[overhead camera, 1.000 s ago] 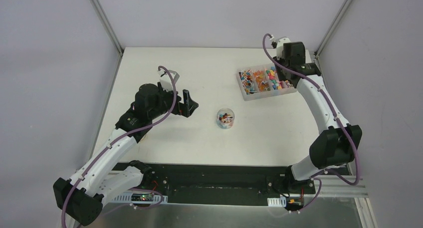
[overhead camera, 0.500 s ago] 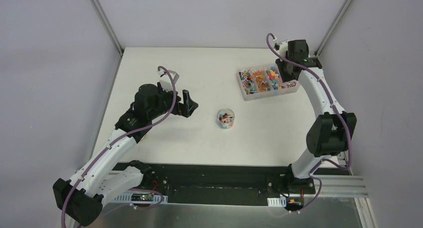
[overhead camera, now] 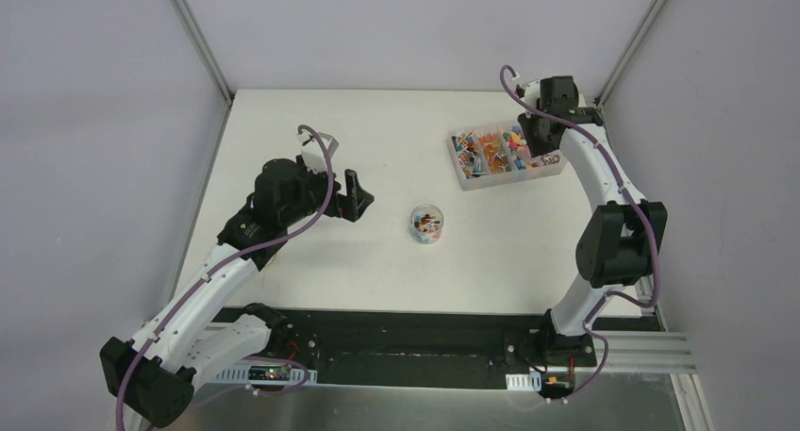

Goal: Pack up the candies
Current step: Scoop the fake candies from the storage box.

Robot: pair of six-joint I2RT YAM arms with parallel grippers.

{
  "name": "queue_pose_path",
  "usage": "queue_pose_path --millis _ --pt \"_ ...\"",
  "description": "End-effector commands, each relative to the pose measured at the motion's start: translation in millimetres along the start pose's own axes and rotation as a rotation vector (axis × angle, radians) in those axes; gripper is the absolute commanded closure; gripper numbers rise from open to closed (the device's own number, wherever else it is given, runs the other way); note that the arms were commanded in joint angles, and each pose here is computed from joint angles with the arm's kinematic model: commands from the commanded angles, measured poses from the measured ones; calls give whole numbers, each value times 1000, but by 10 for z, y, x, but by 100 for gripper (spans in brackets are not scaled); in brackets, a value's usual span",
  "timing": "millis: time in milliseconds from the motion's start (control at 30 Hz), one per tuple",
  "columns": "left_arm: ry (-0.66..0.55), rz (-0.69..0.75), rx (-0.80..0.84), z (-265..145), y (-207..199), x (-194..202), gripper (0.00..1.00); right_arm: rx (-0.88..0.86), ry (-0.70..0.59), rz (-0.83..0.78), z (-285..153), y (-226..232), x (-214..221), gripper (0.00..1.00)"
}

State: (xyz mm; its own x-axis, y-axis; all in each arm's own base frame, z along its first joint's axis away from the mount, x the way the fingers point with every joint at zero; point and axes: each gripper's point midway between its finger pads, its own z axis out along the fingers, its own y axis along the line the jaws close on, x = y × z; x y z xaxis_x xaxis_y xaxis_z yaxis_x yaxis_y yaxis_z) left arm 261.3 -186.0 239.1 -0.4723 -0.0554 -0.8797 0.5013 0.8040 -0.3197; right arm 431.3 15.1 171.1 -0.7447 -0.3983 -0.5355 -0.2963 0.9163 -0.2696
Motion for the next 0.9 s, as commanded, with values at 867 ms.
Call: queue_pose_path --millis 867 --pt "-32 28 -6 -21 -4 -72 1 4 -108 22 383 135 58 100"
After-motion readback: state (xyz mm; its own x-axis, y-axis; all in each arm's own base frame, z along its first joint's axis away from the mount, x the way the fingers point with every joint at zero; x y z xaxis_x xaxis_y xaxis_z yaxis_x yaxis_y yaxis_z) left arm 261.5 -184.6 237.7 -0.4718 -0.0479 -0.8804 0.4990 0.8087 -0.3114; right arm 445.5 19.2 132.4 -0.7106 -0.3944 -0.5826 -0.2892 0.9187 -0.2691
